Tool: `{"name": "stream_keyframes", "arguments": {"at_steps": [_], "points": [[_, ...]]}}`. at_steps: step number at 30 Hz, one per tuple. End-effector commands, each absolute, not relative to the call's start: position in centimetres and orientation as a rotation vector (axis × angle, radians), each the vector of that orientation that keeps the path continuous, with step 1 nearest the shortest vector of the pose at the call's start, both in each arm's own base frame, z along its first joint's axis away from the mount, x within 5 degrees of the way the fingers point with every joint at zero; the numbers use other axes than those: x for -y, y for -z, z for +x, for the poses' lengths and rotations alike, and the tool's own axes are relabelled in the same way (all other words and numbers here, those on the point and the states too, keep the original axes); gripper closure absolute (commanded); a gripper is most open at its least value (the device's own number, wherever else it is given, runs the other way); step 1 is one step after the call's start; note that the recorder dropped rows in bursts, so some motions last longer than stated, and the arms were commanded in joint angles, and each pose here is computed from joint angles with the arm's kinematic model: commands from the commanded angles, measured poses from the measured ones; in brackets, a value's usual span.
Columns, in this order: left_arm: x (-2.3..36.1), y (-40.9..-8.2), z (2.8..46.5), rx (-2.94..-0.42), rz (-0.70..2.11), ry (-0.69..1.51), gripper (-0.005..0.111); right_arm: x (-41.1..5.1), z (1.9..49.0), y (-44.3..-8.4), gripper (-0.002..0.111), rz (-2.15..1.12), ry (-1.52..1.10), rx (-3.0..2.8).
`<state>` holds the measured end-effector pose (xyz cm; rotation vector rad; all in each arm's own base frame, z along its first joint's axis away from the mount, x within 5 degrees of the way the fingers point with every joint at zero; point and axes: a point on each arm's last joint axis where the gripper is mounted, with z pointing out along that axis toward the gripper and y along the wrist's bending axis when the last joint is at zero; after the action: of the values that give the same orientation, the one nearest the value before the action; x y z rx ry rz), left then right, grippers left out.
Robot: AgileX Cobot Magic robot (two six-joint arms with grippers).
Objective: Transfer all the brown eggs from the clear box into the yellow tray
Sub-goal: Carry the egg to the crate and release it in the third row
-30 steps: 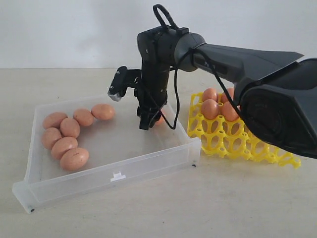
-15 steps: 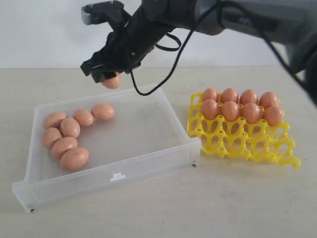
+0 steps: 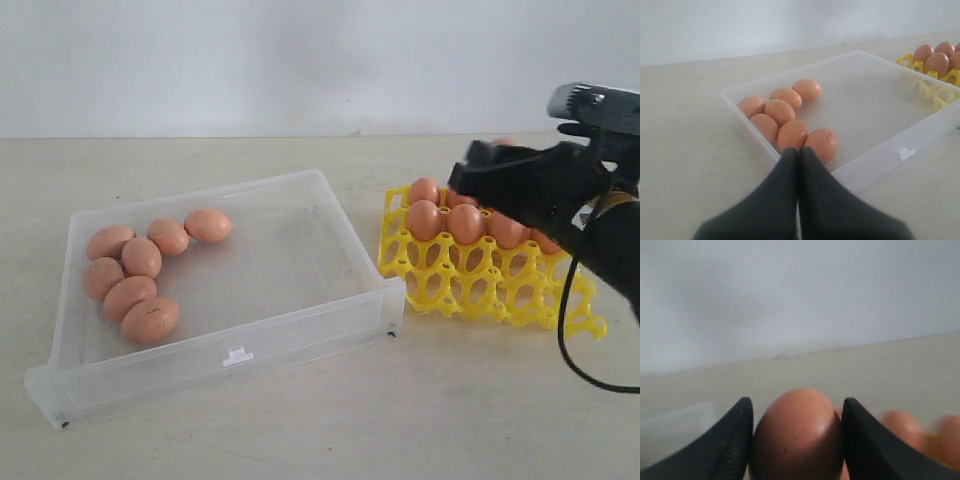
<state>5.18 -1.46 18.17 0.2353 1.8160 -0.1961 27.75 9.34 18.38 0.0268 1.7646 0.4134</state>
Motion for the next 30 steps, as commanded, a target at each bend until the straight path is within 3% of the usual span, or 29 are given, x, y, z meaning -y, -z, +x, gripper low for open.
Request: {"name": "stream_keyframes", "arguments": {"at_steps": [1, 6, 13, 30], "points": [[1.5, -18.3, 5.2, -1.811, 0.230, 0.204, 0.111, -9.6, 28.3, -17.8, 0.109, -0.802, -0.867, -1.835], [1.5, -18.3, 5.2, -1.811, 0.230, 0.204, 0.111, -7.7, 32.4, -16.8, 0.109, -0.682, -0.856, -1.909], [1.5, -18.3, 5.2, -1.811, 0.230, 0.204, 0.111, -7.7, 36.0, -14.8, 0.109, -0.758, -0.776, -1.885], [1.5, -18.3, 5.2, -1.811, 0.230, 0.204, 0.111, -7.9, 36.2, -12.9, 0.108, -0.870, -0.762, -1.866]]}}
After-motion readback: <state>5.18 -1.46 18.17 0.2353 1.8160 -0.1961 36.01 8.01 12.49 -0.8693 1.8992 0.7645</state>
